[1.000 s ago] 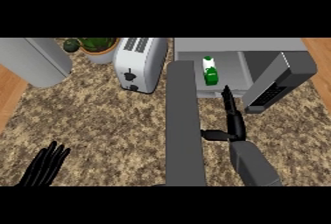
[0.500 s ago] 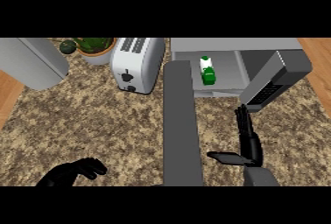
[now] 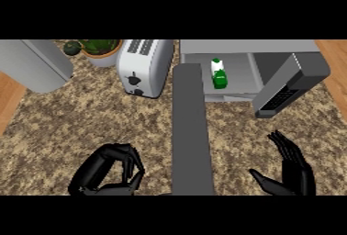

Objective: Pick up the milk, place it into the microwave and close the microwave

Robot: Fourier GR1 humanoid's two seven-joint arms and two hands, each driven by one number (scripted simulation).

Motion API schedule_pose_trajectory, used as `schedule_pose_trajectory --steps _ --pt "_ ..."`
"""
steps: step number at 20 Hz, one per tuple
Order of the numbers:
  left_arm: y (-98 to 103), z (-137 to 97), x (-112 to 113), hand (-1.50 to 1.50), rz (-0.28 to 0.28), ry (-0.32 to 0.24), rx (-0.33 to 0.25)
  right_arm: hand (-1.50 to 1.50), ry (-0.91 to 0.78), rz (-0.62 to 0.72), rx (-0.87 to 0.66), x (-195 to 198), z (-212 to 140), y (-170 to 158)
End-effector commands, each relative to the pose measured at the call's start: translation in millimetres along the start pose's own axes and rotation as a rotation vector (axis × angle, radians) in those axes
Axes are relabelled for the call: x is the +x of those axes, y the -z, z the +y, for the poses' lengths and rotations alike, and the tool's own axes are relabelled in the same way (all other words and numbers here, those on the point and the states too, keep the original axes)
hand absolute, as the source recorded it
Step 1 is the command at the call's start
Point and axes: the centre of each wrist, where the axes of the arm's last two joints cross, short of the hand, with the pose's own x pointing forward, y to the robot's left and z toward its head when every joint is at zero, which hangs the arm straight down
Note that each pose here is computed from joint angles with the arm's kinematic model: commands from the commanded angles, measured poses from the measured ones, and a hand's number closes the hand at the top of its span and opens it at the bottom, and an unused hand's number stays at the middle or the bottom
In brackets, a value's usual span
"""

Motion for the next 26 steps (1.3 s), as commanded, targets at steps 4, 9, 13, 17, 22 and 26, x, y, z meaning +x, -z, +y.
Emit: schedule_pose_trajectory --steps 4,9,13,17,22,26 --pt "56 -22 -19 1.50 0.005 0.067 -0.109 -1.50 -0.029 -0.026 -0.031 44 -28 -7" --pt "95 -72 -3 1.50 -0.058 0.158 -0.187 -1.50 -0.085 -0.071 -0.007 59 -43 -5" --pt "105 -95 -17 1.50 0.016 0.160 -0.283 -1.50 -0.066 -0.106 0.018 80 -46 -1" --pt "119 -121 -35 1.50 0.084 0.212 -0.246 -1.50 -0.029 -0.109 0.059 86 -43 13" --pt "136 -128 -38 1.50 0.177 0.189 -0.307 -1.50 0.028 -0.160 0.138 102 -35 28" --pt "134 -138 -42 -1.50 0.217 0.206 -0.318 -1.50 0.045 -0.163 0.224 125 -31 48"
